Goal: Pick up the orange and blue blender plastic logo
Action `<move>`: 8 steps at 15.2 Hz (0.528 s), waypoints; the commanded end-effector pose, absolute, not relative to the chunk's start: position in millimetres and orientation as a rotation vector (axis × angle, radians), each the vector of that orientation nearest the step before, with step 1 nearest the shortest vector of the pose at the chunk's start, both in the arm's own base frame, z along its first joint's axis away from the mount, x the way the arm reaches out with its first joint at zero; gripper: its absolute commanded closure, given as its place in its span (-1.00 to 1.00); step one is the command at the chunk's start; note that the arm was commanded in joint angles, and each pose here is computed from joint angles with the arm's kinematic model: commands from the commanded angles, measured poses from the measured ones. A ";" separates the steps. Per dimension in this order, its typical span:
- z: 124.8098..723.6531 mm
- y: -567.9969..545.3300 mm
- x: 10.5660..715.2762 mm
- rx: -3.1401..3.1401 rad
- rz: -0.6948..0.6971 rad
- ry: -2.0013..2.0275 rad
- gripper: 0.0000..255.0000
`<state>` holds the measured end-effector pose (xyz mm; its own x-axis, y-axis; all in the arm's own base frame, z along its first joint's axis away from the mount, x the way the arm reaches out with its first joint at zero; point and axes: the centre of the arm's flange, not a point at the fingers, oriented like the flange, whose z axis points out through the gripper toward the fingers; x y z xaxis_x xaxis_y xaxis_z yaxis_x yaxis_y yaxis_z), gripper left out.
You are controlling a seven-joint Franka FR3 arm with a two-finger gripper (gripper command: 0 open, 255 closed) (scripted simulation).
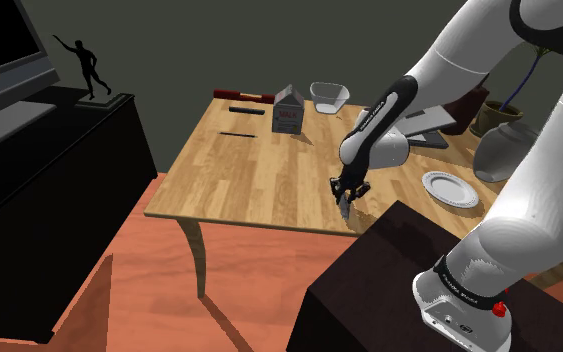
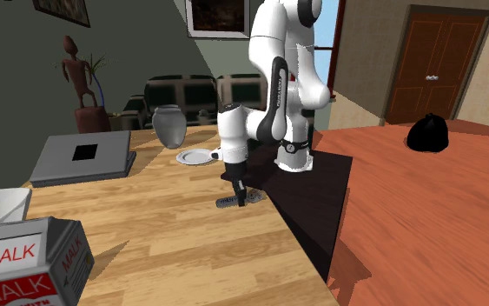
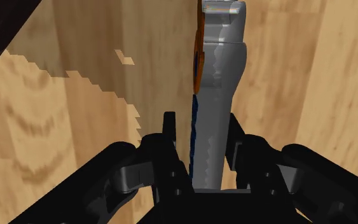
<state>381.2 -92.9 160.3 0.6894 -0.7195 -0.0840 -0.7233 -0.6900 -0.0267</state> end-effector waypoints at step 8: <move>169.6 -90.0 382.5 -2.838 0.104 1.203 1.00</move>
